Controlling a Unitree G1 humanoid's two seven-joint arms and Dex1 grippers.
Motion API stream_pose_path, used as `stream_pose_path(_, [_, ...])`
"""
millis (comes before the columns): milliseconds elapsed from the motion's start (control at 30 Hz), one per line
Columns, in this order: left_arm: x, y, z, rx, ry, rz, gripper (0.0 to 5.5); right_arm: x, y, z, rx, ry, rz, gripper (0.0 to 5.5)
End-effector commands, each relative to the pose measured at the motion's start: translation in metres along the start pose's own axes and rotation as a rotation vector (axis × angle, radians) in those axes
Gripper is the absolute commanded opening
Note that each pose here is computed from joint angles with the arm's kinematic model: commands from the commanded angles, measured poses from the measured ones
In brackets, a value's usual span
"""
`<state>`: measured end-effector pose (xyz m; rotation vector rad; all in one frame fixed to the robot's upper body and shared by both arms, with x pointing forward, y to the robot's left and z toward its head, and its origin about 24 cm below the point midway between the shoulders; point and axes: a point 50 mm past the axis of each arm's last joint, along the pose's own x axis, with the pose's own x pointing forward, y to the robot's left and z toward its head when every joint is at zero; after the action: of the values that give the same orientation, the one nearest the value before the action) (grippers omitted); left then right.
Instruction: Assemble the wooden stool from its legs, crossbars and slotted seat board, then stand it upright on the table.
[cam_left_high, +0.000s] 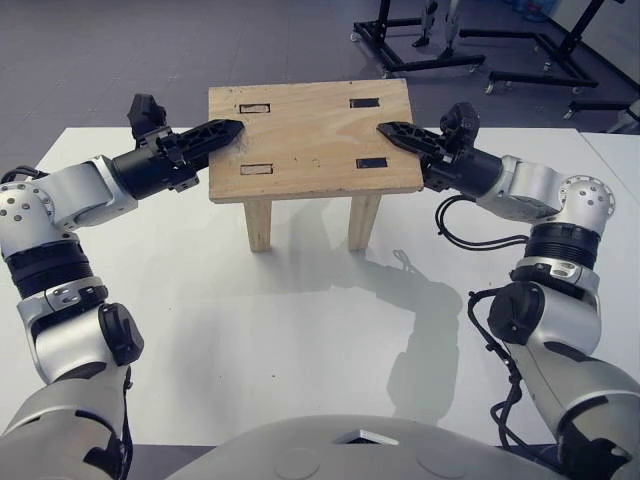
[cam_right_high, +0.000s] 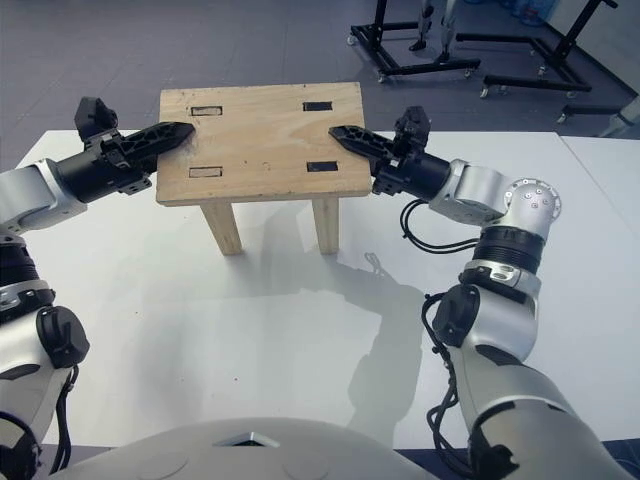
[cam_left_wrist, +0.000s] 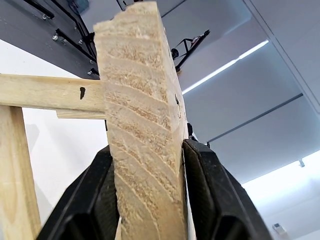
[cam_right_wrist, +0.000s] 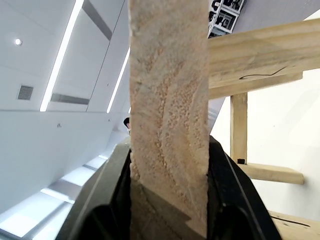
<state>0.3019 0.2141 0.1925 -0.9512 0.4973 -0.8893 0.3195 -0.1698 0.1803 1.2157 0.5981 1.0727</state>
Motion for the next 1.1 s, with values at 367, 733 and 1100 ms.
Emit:
stream_pose_path(367, [0.033, 0.060, -0.003, -0.189, -0.057, 0.529, 1.62, 0.057, 0.033, 0.012, 0.109, -0.192, -0.120, 1.34])
stream_pose_path(733, [0.040, 0.059, -0.004, -0.197, -0.095, 0.471, 3.17, 0.058, 0.023, 0.013, 0.086, -0.244, -0.115, 2.63])
stream_pose_path(1100, [0.039, 0.052, 0.007, -0.216, -0.171, 0.449, 4.80, 0.028, -0.035, 0.001, 0.188, -0.266, -0.248, 4.58])
